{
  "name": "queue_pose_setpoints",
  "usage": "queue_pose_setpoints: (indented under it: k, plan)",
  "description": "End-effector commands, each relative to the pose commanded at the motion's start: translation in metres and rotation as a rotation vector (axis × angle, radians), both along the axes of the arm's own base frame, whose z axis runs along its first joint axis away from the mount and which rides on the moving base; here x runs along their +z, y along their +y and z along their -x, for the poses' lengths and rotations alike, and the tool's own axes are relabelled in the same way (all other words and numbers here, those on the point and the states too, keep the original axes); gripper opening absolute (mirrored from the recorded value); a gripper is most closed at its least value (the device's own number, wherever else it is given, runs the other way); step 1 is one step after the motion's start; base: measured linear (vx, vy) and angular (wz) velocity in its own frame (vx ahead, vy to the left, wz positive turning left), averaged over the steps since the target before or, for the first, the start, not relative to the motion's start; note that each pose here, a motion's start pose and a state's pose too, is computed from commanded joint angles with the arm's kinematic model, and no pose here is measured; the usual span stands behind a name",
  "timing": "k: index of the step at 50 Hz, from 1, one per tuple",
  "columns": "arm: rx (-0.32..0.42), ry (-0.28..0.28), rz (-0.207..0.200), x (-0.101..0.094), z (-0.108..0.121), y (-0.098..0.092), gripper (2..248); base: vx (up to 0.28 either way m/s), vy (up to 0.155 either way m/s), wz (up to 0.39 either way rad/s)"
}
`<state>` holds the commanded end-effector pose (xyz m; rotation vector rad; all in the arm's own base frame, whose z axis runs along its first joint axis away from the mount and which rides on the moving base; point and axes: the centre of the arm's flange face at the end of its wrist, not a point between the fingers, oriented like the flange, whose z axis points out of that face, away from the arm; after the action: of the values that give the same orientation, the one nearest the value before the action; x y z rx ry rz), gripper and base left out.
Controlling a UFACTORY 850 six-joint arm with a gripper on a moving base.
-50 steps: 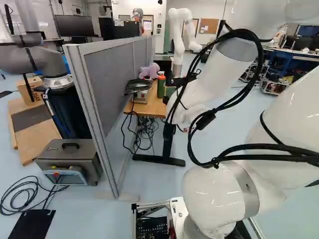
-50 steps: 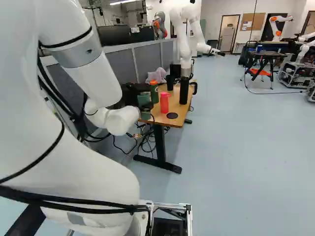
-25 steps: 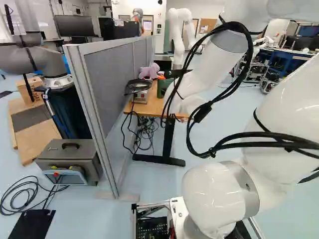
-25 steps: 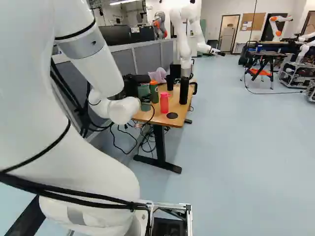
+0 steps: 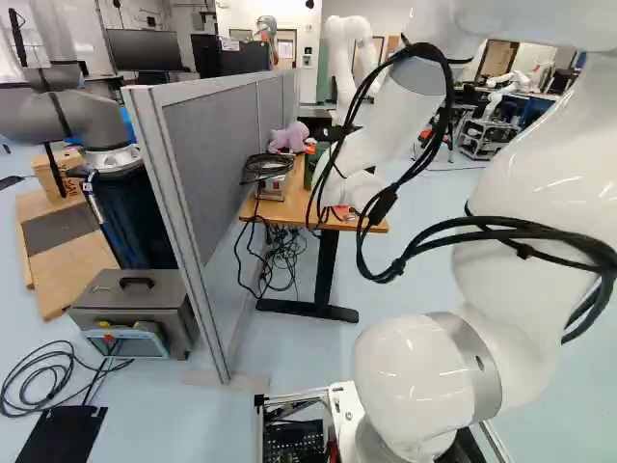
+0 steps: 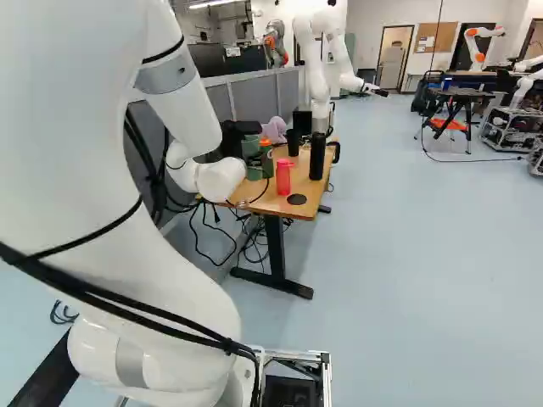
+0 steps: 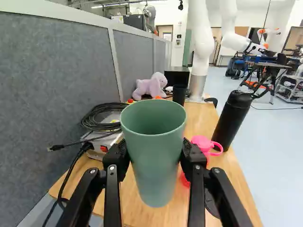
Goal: Place the green cup on the table
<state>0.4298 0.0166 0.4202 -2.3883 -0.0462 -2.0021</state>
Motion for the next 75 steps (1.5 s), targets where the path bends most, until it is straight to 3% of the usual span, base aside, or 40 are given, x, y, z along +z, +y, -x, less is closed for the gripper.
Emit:
queue_pose_setpoints:
  k: [42,75]
  plan:
    - [0.000,0.044,0.002,-0.038,-0.009,0.000,125,0.000,0.000,0.000]
    - [0.000,-0.054,-0.002,-0.057,-0.015,0.001,125,0.000,0.000,0.000]
